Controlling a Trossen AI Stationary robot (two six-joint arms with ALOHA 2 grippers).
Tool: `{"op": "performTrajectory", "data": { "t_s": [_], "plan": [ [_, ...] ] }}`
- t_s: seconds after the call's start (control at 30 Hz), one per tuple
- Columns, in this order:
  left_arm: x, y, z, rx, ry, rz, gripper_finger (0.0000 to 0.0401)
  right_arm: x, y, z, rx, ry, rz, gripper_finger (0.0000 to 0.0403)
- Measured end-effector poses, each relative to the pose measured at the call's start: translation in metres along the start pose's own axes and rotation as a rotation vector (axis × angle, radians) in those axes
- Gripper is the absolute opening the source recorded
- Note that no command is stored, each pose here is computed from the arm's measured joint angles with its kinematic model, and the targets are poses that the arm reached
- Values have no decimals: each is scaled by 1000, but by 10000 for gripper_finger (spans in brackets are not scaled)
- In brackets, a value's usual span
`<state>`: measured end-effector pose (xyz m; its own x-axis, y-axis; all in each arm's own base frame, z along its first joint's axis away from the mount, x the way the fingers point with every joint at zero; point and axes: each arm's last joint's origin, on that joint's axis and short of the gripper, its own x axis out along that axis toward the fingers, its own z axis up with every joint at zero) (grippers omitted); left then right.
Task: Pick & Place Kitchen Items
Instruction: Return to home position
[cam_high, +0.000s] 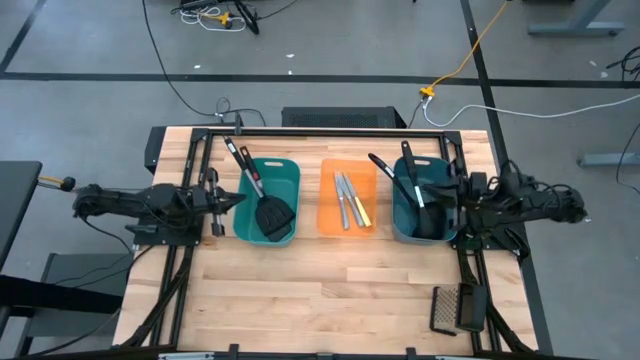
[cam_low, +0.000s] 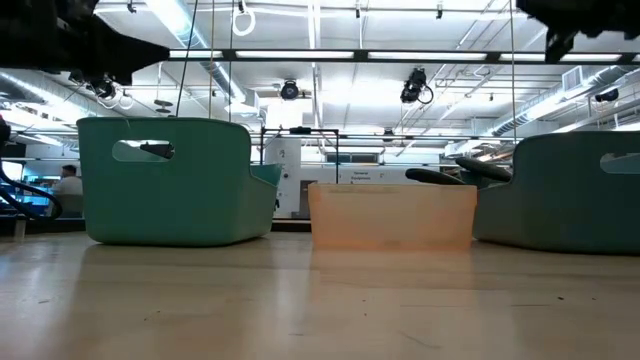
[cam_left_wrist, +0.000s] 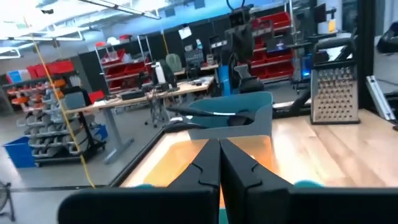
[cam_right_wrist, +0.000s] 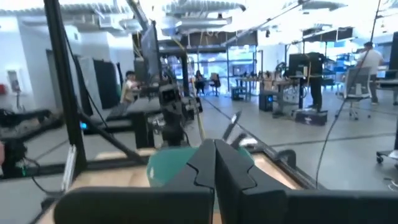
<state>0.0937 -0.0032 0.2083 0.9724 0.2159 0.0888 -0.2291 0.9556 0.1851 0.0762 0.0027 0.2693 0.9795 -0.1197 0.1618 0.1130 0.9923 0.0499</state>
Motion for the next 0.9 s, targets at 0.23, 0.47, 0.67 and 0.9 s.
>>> {"op": "performTrajectory", "data": {
  "t_s": [0.23, 0.47, 0.67, 0.9],
  "plan": [
    [0, -2, -27, -50, 19, -13, 1, 2, 0, -36, 11, 43, -4, 3],
    [0, -6, -36, -36, 4, -89, 2, 5, 5, -58, -46, 52, 132, 3],
    [0, -5, -36, 18, -5, -112, 1, 7, 0, -66, -64, 68, 120, 2],
    [2, 3, -40, -7, 22, -111, 1, 9, -10, -94, -13, 69, 109, 2]
  ]
}}
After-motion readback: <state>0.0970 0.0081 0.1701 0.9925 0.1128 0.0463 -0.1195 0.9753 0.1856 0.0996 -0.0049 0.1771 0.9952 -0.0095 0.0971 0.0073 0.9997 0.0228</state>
